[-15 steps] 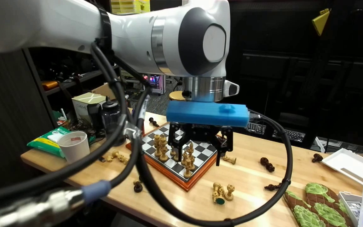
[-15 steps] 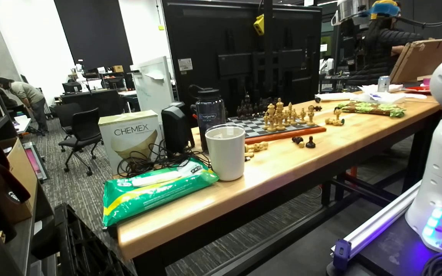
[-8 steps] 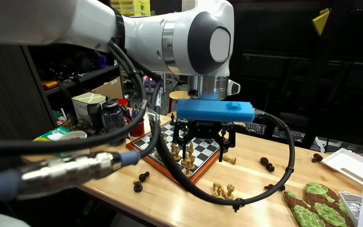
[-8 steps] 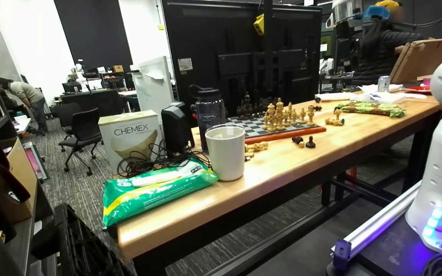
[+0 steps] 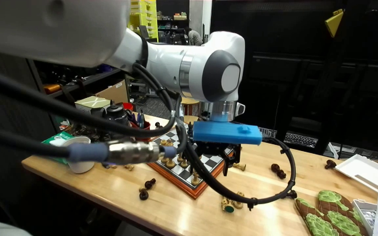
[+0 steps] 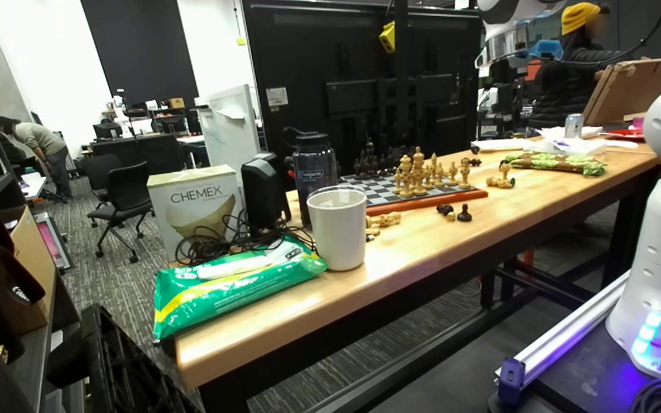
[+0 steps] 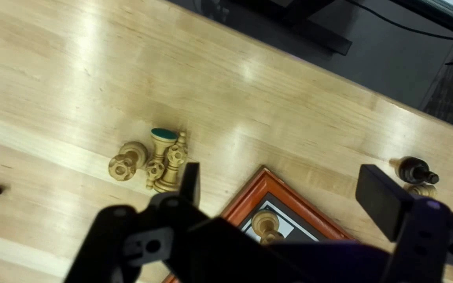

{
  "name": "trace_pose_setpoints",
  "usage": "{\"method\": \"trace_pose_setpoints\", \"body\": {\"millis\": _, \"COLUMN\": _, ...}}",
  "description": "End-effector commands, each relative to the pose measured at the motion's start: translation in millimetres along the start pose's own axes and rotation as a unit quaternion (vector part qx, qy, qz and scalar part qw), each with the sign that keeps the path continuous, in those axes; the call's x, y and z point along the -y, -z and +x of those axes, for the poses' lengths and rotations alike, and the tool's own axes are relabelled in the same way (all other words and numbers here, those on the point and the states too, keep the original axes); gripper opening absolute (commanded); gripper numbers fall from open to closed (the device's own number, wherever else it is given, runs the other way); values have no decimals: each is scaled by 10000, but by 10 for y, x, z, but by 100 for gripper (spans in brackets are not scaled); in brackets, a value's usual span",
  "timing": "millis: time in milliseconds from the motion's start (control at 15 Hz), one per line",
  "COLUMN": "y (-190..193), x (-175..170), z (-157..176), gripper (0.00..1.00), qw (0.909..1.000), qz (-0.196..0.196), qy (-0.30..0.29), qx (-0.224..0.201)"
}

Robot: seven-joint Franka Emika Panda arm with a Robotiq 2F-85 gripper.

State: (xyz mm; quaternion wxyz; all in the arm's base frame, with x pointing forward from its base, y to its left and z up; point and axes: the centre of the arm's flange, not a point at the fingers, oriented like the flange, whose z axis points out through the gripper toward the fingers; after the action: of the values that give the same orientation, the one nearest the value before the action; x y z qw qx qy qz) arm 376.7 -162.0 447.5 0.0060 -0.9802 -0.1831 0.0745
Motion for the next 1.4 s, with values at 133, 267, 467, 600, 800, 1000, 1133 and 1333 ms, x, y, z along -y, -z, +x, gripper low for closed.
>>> {"method": "trace_pose_setpoints", "body": {"millis": 133, "y": -366, "x": -212, "z": 205, "gripper": 100, "qw": 9992, "qz": 366, "qy": 112, "qx": 73}}
{"method": "trace_pose_setpoints", "body": {"millis": 267, "y": -506, "x": -246, "z": 237, "gripper": 100, "qw": 9992, "qz": 388, "qy": 70, "qx": 91}}
{"method": "trace_pose_setpoints", "body": {"millis": 467, "y": -656, "x": -322, "z": 291, "gripper": 100, "qw": 9994, "qz": 318, "qy": 99, "qx": 41}}
{"method": "trace_pose_setpoints", "body": {"millis": 600, "y": -731, "x": -360, "z": 340, "gripper": 100, "qw": 9997, "qz": 213, "qy": 112, "qx": 4}}
{"method": "trace_pose_setpoints", "body": {"millis": 800, "y": -737, "x": -335, "z": 330, "gripper": 100, "qw": 9997, "qz": 201, "qy": 2, "qx": 124}}
{"method": "trace_pose_setpoints", "body": {"millis": 1000, "y": -753, "x": -335, "z": 334, "gripper": 100, "qw": 9997, "qz": 207, "qy": 0, "qx": 148}}
{"method": "trace_pose_setpoints", "body": {"millis": 1133, "y": -795, "x": -352, "z": 374, "gripper": 100, "qw": 9995, "qz": 255, "qy": 54, "qx": 152}}
{"method": "trace_pose_setpoints", "body": {"millis": 1333, "y": -926, "x": -376, "z": 447, "gripper": 100, "qw": 9989, "qz": 378, "qy": 129, "qx": 249}}
